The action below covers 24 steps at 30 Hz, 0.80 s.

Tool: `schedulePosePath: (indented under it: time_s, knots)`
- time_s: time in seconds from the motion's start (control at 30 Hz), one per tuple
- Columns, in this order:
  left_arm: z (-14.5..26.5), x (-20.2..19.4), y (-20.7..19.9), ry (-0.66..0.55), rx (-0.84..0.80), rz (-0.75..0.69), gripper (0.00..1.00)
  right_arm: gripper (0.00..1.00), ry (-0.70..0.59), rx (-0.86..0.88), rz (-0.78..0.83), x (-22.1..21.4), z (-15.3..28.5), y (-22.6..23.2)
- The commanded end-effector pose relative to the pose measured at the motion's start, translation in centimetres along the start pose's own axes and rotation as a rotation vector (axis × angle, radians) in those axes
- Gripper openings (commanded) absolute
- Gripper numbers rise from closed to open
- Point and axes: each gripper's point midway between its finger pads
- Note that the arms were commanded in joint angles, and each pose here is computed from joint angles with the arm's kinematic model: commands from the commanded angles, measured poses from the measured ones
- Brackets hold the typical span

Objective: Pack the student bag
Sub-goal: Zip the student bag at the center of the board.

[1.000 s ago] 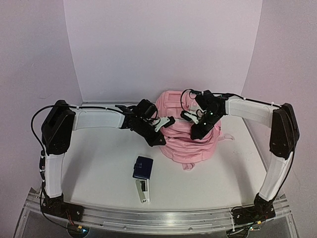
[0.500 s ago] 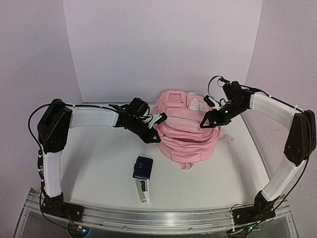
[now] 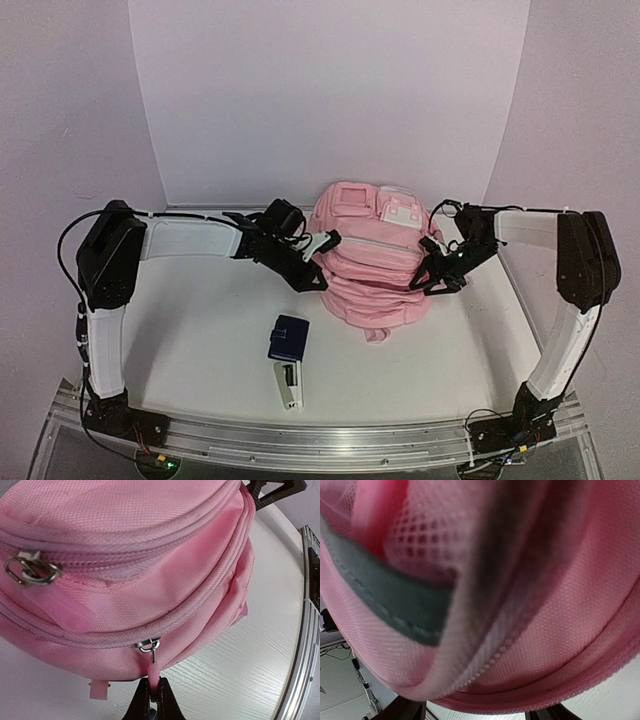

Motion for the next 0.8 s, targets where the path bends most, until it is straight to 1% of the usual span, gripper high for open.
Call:
schedulePosePath:
  time_s: [0.0, 0.13, 0.37, 0.6, 0.77]
  knots:
    - [1.4, 3.0, -1.6, -0.047, -0.009, -0.057, 0.0, 0.63, -0.019, 0.165, 0.009, 0.9, 0.0, 3.5]
    - [0.6, 3.6, -2.6, -0.049, -0.026, -0.072, 0.0, 0.6, -0.004, 0.202, -0.012, 0.8, -1.0, 4.6]
    - [-1.8, 5.5, -5.6, -0.045, -0.065, -0.127, 0.0, 0.59, 0.028, 0.215, 0.032, 0.3, -2.7, 6.6]
    - [-4.0, 8.2, -7.6, -0.087, -0.095, -0.151, 0.0, 0.58, 0.019, 0.241, 0.032, 0.8, -2.6, 7.8]
    - [-5.8, 10.0, -8.5, -0.125, -0.113, -0.139, 0.0, 0.56, 0.002, 0.253, 0.045, 0.9, -1.9, 8.5]
Point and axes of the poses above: each gripper's point midway between its finger pads, its own z axis back along the fingers, its own y axis along the line the jaws close on, x = y × z, and after that the axes turned 12 degrees about -z, right-handed
